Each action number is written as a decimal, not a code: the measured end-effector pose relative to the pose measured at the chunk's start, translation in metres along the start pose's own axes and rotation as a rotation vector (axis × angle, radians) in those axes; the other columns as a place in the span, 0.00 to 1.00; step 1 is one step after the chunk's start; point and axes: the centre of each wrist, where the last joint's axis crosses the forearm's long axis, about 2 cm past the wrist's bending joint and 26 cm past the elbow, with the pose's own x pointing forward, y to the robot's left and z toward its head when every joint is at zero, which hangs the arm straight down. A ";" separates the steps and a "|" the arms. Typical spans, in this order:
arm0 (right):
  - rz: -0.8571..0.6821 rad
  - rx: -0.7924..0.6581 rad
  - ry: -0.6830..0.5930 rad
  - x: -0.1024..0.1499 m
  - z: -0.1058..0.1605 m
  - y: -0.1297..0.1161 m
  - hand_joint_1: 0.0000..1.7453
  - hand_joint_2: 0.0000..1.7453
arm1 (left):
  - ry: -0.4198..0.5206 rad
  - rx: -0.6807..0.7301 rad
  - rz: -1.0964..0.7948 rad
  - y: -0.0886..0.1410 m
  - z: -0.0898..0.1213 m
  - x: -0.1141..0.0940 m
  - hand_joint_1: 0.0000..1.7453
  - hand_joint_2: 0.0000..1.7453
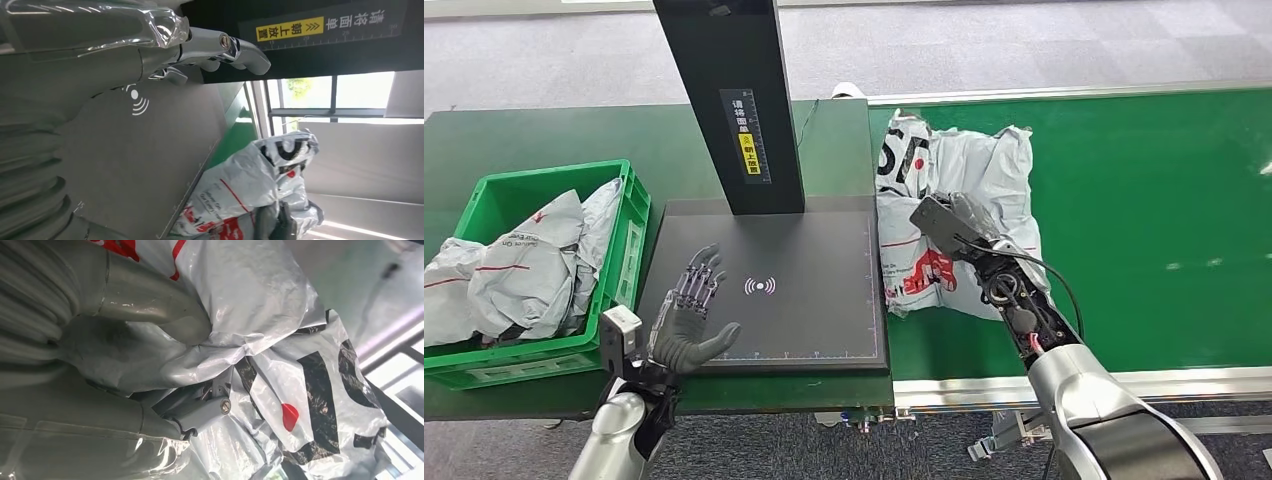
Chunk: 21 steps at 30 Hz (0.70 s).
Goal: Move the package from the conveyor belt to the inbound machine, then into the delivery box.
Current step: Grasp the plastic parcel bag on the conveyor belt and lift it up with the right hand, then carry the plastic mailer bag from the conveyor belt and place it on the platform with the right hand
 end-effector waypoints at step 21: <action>-0.241 -0.145 -0.344 0.036 -0.016 0.008 1.00 1.00 | -0.049 0.012 -0.010 0.017 -0.006 0.001 0.00 1.00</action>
